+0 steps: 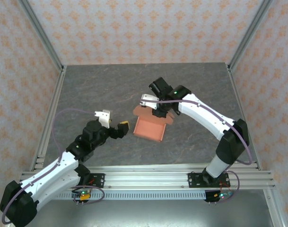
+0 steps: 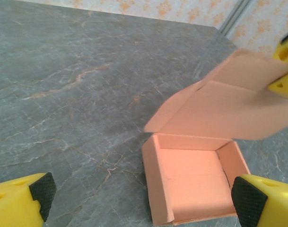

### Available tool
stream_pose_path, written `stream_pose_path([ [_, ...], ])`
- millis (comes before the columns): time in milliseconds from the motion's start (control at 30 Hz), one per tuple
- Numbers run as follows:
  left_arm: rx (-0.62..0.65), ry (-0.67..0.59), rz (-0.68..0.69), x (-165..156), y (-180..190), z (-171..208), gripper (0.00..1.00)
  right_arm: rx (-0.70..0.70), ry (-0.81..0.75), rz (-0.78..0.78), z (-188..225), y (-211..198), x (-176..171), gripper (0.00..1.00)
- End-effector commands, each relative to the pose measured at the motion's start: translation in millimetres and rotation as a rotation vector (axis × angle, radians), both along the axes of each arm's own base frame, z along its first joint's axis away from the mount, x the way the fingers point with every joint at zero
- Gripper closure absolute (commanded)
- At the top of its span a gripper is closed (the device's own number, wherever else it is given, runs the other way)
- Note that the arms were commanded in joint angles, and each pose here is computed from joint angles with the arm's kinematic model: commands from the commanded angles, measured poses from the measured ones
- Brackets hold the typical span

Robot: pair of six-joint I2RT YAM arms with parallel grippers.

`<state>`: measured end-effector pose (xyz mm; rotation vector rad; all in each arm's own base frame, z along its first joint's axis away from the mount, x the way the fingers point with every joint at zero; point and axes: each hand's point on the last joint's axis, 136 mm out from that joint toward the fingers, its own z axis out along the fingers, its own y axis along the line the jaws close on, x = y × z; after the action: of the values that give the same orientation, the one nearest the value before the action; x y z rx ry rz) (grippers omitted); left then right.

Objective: Fold the paper box

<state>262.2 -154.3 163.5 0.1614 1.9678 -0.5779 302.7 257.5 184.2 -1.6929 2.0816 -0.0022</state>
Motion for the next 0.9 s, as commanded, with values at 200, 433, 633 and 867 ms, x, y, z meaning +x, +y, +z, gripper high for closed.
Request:
stream_pose_path([
  [200, 0.065, -0.086, -0.086, 9, -14, 9, 0.01, 0.223, -0.279, -0.067, 56, 20, 35, 0.58],
  [433, 0.139, -0.038, -0.197, 25, -41, 7, 0.06, 0.623, -0.085, -0.604, 73, -31, 11, 0.47],
  [633, 0.188, -0.024, -0.2, 42, -47, 19, 0.09, 0.835, 0.164, -0.841, 38, -58, -11, 0.37],
  [867, 0.149, 0.133, -0.11, 63, -50, 15, 0.15, 0.891, 0.363, -1.249, -1, -91, -1, 0.3],
])
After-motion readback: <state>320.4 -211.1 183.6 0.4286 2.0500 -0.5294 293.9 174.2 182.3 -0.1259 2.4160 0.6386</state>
